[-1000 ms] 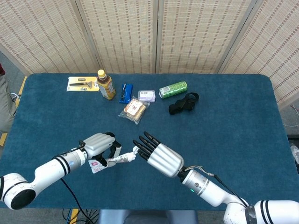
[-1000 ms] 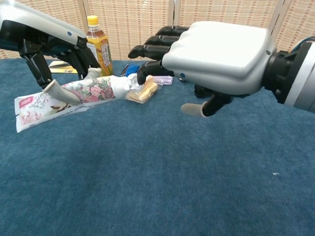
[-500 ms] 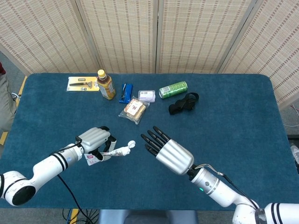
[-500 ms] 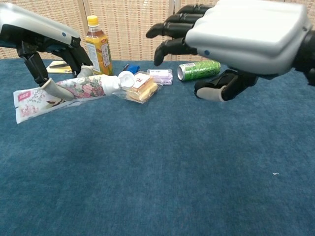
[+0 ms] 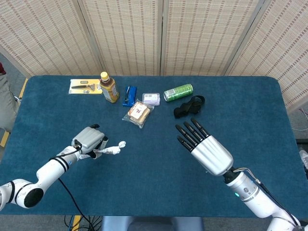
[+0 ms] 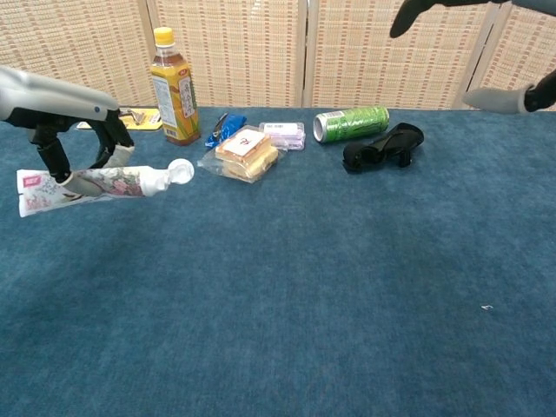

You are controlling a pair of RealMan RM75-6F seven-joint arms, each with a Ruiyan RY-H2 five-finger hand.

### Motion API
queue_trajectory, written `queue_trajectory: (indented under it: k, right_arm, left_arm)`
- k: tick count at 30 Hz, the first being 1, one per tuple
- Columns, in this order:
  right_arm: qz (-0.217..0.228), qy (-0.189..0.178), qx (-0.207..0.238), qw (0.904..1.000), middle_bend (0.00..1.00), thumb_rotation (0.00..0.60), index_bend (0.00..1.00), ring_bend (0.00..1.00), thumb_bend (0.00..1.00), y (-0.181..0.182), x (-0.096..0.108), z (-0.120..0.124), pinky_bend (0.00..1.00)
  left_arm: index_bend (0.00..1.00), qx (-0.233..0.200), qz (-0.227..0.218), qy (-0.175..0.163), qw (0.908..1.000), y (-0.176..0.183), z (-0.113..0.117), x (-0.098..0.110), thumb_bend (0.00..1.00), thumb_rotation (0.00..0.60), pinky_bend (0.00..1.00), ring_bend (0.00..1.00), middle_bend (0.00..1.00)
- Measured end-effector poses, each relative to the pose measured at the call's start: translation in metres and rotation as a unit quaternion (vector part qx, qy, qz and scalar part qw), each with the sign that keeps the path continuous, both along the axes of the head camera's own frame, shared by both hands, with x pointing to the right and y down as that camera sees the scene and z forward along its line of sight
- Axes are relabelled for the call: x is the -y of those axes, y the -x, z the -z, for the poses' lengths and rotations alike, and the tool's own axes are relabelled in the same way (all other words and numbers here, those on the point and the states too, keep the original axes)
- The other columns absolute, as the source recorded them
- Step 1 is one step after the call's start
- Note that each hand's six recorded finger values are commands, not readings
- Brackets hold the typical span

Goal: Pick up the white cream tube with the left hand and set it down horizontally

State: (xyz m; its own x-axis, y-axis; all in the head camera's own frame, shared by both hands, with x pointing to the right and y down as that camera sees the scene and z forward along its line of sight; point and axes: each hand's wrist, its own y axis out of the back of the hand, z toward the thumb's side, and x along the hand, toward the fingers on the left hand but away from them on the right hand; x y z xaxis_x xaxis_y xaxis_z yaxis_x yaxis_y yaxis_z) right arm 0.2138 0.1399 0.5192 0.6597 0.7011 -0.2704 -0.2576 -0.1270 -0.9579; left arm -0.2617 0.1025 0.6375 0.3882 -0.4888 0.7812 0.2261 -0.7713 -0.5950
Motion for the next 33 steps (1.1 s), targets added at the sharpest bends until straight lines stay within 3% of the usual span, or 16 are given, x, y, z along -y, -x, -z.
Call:
queue_trajectory:
  k: [6,10,19,26,30,33]
  right_arm:
    - [-0.020,0.003,-0.006,0.9998,0.06,0.600,0.25,0.00,0.25,-0.019,0.002,0.002,0.00]
    - [-0.030,0.008,-0.005,0.9995,0.06,0.600,0.25,0.00,0.25,-0.028,0.002,0.002,0.00]
    - [-0.064,0.006,-0.013,0.9978,0.06,0.600,0.25,0.00,0.25,-0.057,0.004,0.003,0.00]
    - [-0.113,0.016,-0.028,0.9931,0.06,0.600,0.23,0.00,0.25,-0.094,0.005,0.005,0.00]
    - [-0.147,0.022,-0.038,0.9882,0.06,0.600,0.10,0.00,0.25,-0.119,0.001,0.004,0.00]
    - [-0.176,0.028,-0.040,0.9832,0.06,0.600,0.07,0.00,0.25,-0.139,-0.004,0.003,0.00]
  left_arm:
    - [0.47,0.042,-0.016,-0.041,0.9981,0.017,-0.018,-0.002,0.35,0.600,0.09,0.36,0.52]
    - [0.42,0.064,-0.014,-0.051,0.9966,0.029,-0.027,-0.008,0.35,0.600,0.09,0.33,0.49]
    - [0.30,0.085,0.001,-0.079,0.9932,0.051,-0.015,-0.007,0.34,0.600,0.08,0.23,0.35]
    - [0.26,0.066,0.064,-0.123,0.9882,0.080,0.011,-0.011,0.34,0.600,0.09,0.21,0.32]
    - [0.22,0.040,0.117,-0.172,0.9773,0.105,0.031,-0.020,0.29,0.600,0.08,0.20,0.31]
    - [0.21,0.019,0.160,-0.212,0.9639,0.128,0.048,-0.032,0.29,0.600,0.08,0.20,0.30]
